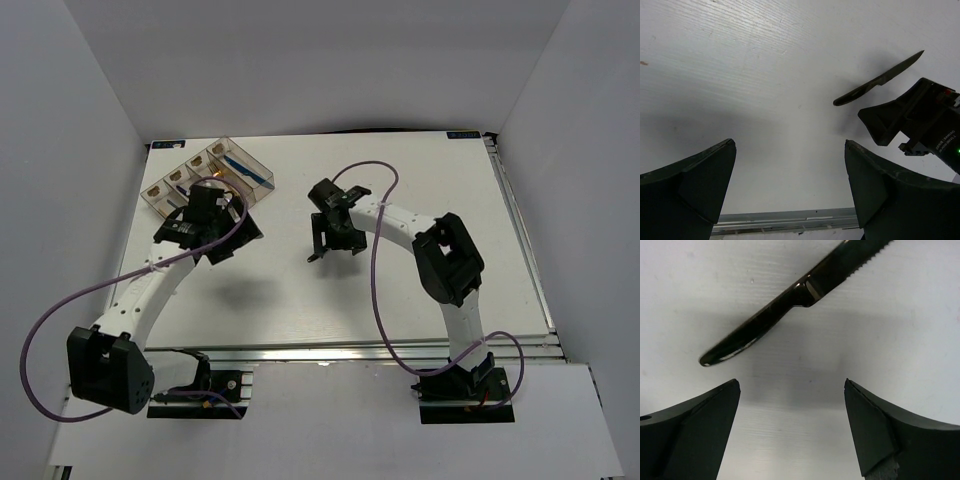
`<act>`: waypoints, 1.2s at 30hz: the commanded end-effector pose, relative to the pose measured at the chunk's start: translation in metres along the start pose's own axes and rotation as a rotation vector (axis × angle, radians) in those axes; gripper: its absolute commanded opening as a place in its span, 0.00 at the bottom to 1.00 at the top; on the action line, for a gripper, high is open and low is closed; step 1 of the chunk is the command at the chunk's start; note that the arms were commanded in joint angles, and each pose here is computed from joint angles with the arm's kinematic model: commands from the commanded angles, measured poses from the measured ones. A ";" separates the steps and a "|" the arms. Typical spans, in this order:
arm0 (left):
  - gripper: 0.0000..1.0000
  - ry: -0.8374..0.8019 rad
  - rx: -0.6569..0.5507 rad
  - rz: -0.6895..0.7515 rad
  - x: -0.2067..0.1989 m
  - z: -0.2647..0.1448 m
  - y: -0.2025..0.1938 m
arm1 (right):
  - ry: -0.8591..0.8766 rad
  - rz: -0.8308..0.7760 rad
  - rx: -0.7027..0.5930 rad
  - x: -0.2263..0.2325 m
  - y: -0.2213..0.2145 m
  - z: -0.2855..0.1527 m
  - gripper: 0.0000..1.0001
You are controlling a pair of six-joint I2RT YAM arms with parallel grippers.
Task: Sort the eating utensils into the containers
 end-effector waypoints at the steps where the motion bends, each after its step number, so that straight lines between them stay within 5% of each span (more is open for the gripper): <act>1: 0.98 -0.003 -0.052 0.017 -0.003 -0.017 0.007 | -0.082 0.244 -0.112 0.021 0.014 -0.016 0.89; 14: 0.98 0.011 -0.037 0.067 0.005 -0.028 0.001 | -0.369 0.427 -0.071 0.039 0.007 0.026 0.89; 19: 0.98 0.019 -0.040 0.091 0.006 -0.030 0.001 | -0.262 0.414 -0.014 0.030 -0.021 0.043 0.85; 27: 0.98 0.005 -0.030 0.107 0.004 -0.033 0.003 | -0.229 0.243 0.085 -0.013 -0.056 0.053 0.78; 36: 0.98 -0.010 -0.022 0.099 0.003 -0.034 0.001 | -0.088 0.023 0.099 -0.017 -0.031 0.067 0.74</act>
Point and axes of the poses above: each gripper's point midway between its finger pads, its own z axis out along the fingers, its own x axis along the line the jaws close on, y = z × x, the point moved 9 cm from there along -z, back along the fingers, and after that the axes turned 4 degrees about z, right-handed, at the moved point
